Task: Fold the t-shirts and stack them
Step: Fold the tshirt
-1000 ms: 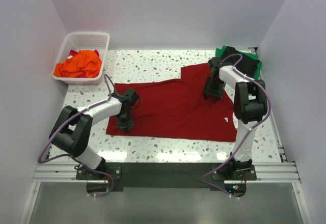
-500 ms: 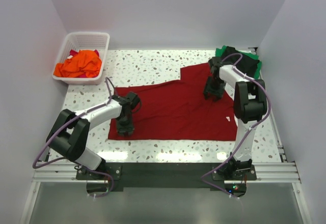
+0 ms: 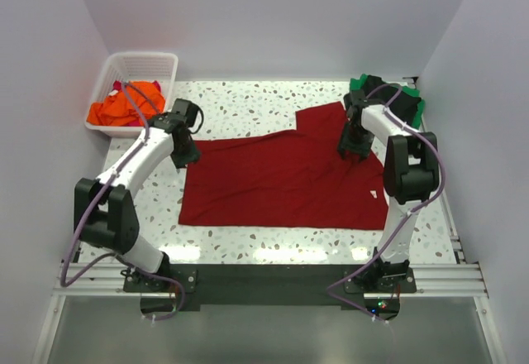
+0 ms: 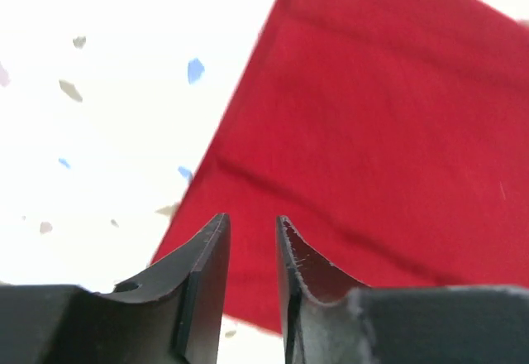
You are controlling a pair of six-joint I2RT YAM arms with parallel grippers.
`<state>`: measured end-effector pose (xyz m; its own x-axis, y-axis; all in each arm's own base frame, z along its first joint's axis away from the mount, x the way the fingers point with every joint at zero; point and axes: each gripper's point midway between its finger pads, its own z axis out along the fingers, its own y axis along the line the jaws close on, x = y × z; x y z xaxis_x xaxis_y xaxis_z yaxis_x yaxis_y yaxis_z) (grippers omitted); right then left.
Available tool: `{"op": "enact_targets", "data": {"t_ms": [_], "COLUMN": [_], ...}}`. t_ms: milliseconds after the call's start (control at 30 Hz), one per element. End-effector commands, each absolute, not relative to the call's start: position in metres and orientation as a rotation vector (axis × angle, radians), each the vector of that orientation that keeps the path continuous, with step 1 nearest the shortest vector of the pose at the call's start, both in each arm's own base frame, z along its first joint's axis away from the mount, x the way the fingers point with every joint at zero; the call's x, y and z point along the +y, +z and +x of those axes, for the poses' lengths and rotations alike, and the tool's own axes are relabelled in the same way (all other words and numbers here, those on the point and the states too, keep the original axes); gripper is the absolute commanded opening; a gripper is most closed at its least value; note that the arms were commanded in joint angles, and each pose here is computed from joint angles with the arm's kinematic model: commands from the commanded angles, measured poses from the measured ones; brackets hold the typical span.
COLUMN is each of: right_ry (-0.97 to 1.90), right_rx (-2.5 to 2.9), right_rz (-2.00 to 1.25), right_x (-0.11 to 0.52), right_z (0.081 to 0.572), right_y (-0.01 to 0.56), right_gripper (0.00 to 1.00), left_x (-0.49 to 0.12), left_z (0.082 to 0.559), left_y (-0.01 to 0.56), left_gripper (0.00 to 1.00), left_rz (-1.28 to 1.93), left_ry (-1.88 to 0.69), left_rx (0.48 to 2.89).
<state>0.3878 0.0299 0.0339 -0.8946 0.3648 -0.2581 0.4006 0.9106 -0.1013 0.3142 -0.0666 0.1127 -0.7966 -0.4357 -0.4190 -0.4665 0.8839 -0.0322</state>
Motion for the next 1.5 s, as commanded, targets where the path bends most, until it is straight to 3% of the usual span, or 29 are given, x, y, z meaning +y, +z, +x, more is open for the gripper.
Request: {"op": "enact_targets", "data": {"t_ms": [0,333,1000,1467], "right_ry": [-0.195,-0.163,-0.159,-0.178], "right_rx": [2.758,2.722,2.719,2.715], "right_rz": [0.539,0.519,0.511,0.492], "right_x": [0.035,0.043,0.049,0.051], "right_z": [0.4,0.397,0.398,0.397], "right_y": [0.062,0.075,0.079,0.084], "right_gripper": [0.56,0.56,0.56,0.56], "left_x": [-0.064,-0.062,-0.042,-0.042], "left_z": [0.356,0.405,0.422,0.437], "left_y": [0.074,0.026,0.067,0.042], "left_gripper": [0.31,0.29,0.33,0.38], "left_rz": [-0.66,-0.67,-0.539,-0.518], "left_ry": [0.077,0.106,0.19,0.221], "left_rx": [2.614,2.574,2.457,2.473]}}
